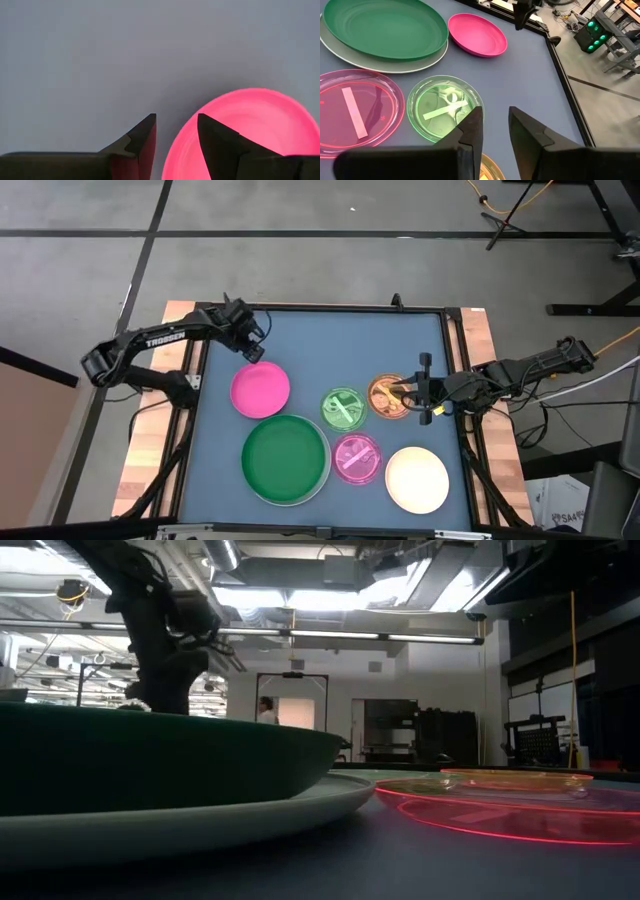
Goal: Stack plastic plates
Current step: Stack the pink plate on top of the green plate
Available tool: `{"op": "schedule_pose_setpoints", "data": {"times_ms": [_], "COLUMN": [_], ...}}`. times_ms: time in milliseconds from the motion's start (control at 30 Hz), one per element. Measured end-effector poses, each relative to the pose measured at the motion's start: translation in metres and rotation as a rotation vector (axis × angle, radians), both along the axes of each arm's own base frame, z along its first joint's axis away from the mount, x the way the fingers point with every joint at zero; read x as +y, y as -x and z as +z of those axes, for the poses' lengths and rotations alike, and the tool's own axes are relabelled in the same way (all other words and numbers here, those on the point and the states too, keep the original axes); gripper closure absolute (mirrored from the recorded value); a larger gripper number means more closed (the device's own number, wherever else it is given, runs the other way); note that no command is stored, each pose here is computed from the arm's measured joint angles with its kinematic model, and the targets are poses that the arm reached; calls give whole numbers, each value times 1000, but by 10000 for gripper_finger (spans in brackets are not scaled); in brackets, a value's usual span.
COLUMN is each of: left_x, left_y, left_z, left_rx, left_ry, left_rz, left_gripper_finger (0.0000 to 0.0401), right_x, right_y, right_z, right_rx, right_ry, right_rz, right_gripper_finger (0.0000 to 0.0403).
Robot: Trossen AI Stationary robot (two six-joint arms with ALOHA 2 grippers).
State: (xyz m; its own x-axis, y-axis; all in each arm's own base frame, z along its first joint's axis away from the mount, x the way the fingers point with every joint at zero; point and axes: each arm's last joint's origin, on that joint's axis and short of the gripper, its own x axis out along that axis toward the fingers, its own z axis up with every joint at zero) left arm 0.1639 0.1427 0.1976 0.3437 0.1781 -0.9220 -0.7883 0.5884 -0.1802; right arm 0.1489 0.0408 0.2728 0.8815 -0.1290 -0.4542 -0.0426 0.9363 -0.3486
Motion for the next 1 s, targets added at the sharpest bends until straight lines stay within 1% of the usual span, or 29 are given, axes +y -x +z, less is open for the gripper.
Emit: {"op": "schedule_pose_setpoints", "data": {"times_ms": [167,300,533,733,867,1000], "left_x": [3,4,7,8,9,10], "left_y": [-4,-7,-10,-12,-14,-16], "left_z": [-10,-18,-31,-40,-46,-56], "left_rx": [31,43,95,119,122,150], "left_ry": [41,73,101,137,168,204], "left_rz": [-6,-81,-140,-146,-171,-172], "left_gripper_finger": [264,264,264,264,264,264], "right_x": [0,0,0,0,0,0], "right_y": [0,0,0,0,0,0], "right_z": [0,0,0,0,0,0], "right_rx": [0,1,1,1,1,1], "right_ry": [0,1,2,2,2,2], "right_rz": [0,1,1,1,1,1], "right_gripper_finger": [320,320,320,320,320,320]}}
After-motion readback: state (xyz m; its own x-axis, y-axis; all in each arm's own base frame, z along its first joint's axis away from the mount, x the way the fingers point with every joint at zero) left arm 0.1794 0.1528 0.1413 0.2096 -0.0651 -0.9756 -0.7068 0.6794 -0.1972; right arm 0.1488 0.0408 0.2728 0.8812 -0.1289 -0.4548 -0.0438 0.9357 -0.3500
